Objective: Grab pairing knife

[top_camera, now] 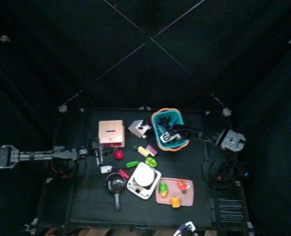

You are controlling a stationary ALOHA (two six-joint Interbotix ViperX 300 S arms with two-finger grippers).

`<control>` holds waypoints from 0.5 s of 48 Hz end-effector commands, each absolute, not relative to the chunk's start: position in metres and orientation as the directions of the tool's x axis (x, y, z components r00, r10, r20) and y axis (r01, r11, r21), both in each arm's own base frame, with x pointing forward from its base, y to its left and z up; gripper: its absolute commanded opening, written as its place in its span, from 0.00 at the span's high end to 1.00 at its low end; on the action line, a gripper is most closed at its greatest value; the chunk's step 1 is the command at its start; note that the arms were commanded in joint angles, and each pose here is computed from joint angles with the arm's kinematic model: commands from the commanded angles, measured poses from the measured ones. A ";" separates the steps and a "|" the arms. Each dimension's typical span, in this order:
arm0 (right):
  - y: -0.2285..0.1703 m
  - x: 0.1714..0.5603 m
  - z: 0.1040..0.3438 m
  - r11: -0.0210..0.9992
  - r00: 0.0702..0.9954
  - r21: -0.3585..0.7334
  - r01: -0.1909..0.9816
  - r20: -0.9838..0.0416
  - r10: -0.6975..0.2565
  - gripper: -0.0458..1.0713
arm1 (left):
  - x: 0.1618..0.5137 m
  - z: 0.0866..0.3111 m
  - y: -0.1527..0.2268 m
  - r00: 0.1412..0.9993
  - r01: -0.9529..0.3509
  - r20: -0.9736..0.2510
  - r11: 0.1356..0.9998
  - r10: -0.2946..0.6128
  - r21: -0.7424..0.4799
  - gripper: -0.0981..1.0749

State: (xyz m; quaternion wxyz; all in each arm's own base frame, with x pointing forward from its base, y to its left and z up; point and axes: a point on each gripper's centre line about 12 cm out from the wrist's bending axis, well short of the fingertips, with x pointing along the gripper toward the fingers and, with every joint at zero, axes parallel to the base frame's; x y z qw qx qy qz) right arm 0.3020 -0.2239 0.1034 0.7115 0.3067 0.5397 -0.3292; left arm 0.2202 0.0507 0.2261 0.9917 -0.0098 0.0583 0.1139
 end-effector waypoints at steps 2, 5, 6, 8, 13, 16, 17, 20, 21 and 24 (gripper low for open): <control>-0.227 0.297 0.102 0.587 0.205 0.081 0.806 -0.967 -0.149 0.32 | 0.222 0.231 0.052 0.968 -0.229 -0.101 0.973 0.228 -0.005 0.91; -0.228 0.297 0.100 0.586 0.206 0.081 0.806 -0.967 -0.150 0.32 | 0.222 0.231 0.052 0.968 -0.229 -0.103 0.973 0.228 -0.005 0.91; -0.227 0.297 0.100 0.587 0.205 0.081 0.806 -0.967 -0.149 0.32 | 0.222 0.231 0.052 0.968 -0.229 -0.103 0.973 0.228 -0.005 0.91; -0.227 0.296 0.099 0.586 0.203 0.080 0.807 -0.968 -0.147 0.32 | 0.222 0.231 0.052 0.968 -0.230 -0.103 0.973 0.228 -0.006 0.91; -0.226 0.296 0.094 0.587 0.195 0.076 0.806 -0.971 -0.141 0.34 | 0.222 0.231 0.052 0.968 -0.229 -0.101 0.973 0.228 -0.005 0.91; -0.226 0.295 0.094 0.587 0.193 0.076 0.806 -0.971 -0.140 0.36 | 0.222 0.231 0.052 0.968 -0.230 -0.101 0.973 0.228 -0.006 0.91; -0.226 0.295 0.094 0.587 0.193 0.076 0.806 -0.971 -0.140 0.36 | 0.222 0.231 0.052 0.968 -0.230 -0.101 0.973 0.228 -0.006 0.91; -0.226 0.296 0.095 0.588 0.197 0.077 0.805 -0.970 -0.143 0.39 | 0.222 0.231 0.052 0.968 -0.229 -0.103 0.973 0.228 -0.005 0.91; -0.227 0.296 0.096 0.586 0.199 0.078 0.806 -0.969 -0.145 0.40 | 0.222 0.231 0.052 0.968 -0.230 -0.100 0.973 0.228 -0.006 0.91; -0.227 0.297 0.100 0.588 0.209 0.081 0.805 -0.966 -0.152 0.43 | 0.222 0.231 0.052 0.968 -0.231 -0.103 0.973 0.229 -0.005 0.91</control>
